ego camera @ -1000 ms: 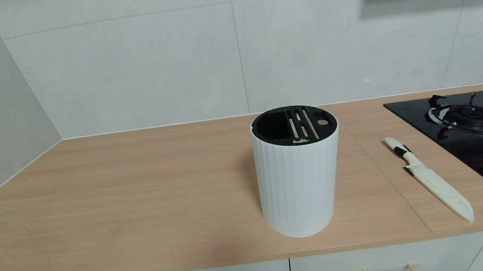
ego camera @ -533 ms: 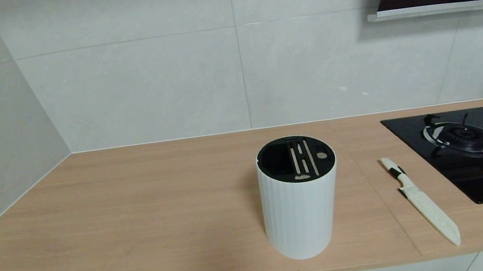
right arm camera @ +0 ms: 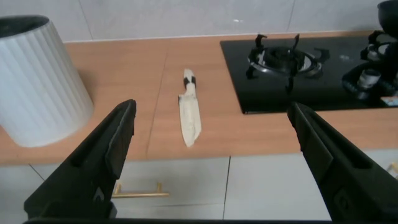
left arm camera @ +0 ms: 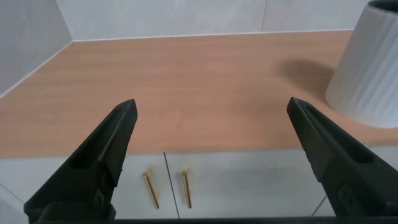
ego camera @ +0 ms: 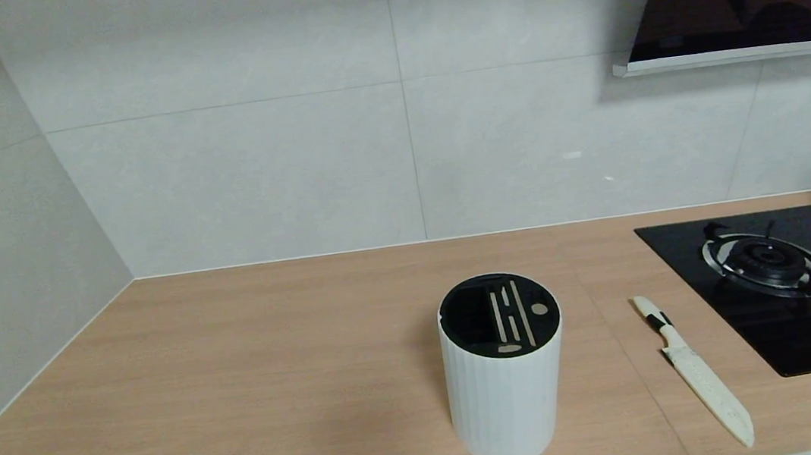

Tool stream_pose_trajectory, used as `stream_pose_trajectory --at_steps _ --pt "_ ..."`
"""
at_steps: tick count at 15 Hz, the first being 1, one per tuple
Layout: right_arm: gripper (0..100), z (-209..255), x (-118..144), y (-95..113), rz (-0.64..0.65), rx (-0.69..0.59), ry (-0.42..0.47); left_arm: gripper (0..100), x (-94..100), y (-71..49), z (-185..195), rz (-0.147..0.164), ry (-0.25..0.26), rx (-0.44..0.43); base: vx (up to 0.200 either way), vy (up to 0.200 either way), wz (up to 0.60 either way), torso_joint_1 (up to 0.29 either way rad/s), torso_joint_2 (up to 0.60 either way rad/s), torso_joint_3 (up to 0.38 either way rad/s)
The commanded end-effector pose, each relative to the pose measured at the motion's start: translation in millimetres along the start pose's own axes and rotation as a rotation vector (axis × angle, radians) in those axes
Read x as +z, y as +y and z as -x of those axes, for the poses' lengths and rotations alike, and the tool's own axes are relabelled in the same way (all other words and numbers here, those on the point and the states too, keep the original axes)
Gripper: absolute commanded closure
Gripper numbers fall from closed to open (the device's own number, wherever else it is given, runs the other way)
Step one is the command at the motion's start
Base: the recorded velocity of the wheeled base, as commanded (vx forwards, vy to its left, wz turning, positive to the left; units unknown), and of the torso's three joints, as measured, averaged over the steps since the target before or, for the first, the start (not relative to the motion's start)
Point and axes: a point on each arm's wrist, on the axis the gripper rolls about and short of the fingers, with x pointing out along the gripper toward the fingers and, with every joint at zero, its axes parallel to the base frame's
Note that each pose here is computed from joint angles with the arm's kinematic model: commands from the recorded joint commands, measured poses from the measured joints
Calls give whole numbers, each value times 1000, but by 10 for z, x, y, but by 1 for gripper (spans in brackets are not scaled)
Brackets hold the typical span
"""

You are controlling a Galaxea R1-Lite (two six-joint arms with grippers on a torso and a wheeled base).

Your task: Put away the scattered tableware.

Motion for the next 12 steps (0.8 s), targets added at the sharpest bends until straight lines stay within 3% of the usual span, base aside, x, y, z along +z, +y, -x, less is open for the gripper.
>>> stream_pose_trajectory --at_steps 1,4,12 --pt "0 -1 0 0 0 0 1 0 0 0 0 0 0 0 0 0 0 198 -393 -207" --pt "0 -1 0 0 -2 1 1 0 0 0 0 0 0 0 0 0 0 111 -232 -115" --pt "0 -1 0 0 -2 0 1 0 4 0 1 2 -1 1 0 0 0 0 0 0"
